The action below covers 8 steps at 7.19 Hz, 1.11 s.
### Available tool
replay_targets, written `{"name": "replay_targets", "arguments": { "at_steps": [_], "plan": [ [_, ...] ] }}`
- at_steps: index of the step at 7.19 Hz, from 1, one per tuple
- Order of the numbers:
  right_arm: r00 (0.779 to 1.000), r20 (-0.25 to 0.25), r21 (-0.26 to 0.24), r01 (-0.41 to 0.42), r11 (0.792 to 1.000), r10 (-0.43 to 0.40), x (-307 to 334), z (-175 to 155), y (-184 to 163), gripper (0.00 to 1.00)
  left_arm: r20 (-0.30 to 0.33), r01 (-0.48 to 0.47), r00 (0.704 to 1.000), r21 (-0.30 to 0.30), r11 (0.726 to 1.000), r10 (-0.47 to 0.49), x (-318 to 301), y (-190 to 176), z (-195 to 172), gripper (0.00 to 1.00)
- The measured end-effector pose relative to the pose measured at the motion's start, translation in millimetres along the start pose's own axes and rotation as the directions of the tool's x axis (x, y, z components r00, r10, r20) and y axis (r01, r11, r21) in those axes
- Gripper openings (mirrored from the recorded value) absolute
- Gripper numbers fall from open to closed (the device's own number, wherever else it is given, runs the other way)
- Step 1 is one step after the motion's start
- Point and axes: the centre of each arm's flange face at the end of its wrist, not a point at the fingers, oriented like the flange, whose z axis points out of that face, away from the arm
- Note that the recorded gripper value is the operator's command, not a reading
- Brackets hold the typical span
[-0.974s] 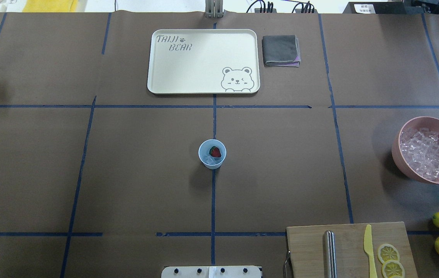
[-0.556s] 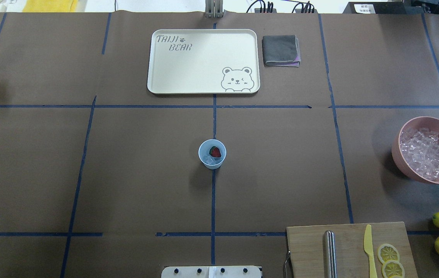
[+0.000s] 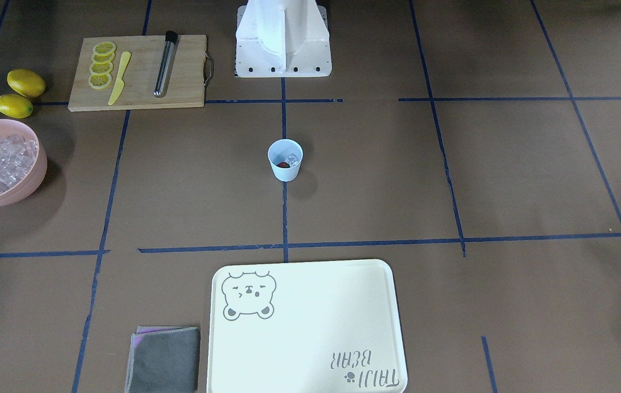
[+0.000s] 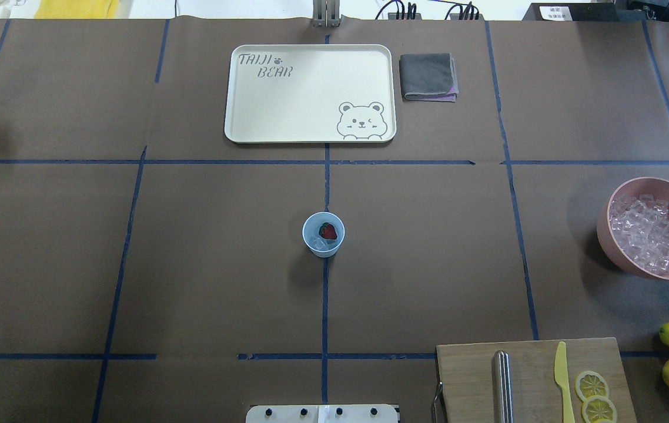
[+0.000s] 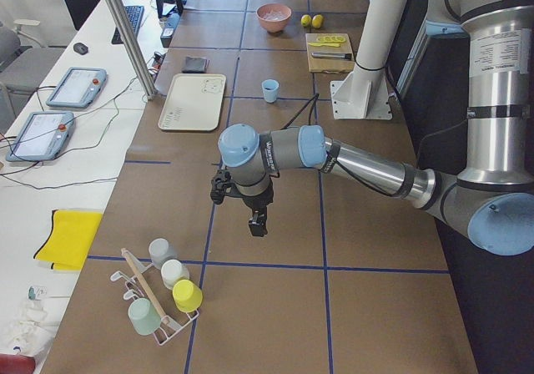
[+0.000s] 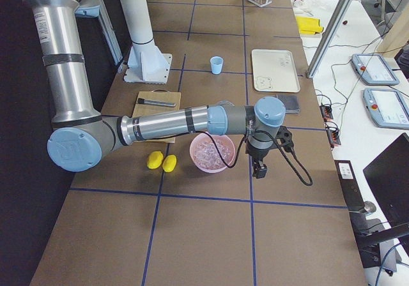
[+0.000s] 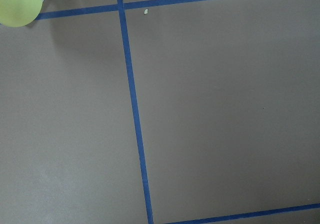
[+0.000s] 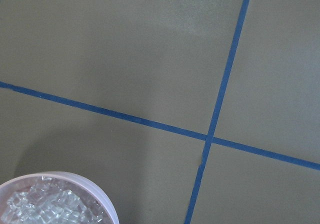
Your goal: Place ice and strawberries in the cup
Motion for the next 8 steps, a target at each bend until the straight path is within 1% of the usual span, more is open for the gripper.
{"name": "replay_targets", "arguments": {
  "at_steps": [2,4,8],
  "plan": [
    [1.0,0.002,-0.011,-0.01,1.0,0.01,3.9,6.5,8.7,0.99,0.009,-0.012,1.0,0.012,1.0,0.012,3.3,-1.9,-3.7,1.0],
    [1.0,0.003,-0.013,-0.007,1.0,0.007,2.1,8.1,10.4,0.99,0.015,-0.016,1.0,0.012,1.0,0.016,2.6,-4.4,-3.1,1.0],
    [1.0,0.003,-0.018,-0.008,1.0,0.008,2.0,10.4,16.0,0.99,0.02,0.002,1.0,-0.016,1.0,-0.002,-9.5,-7.0,8.9,1.0]
  ]
}}
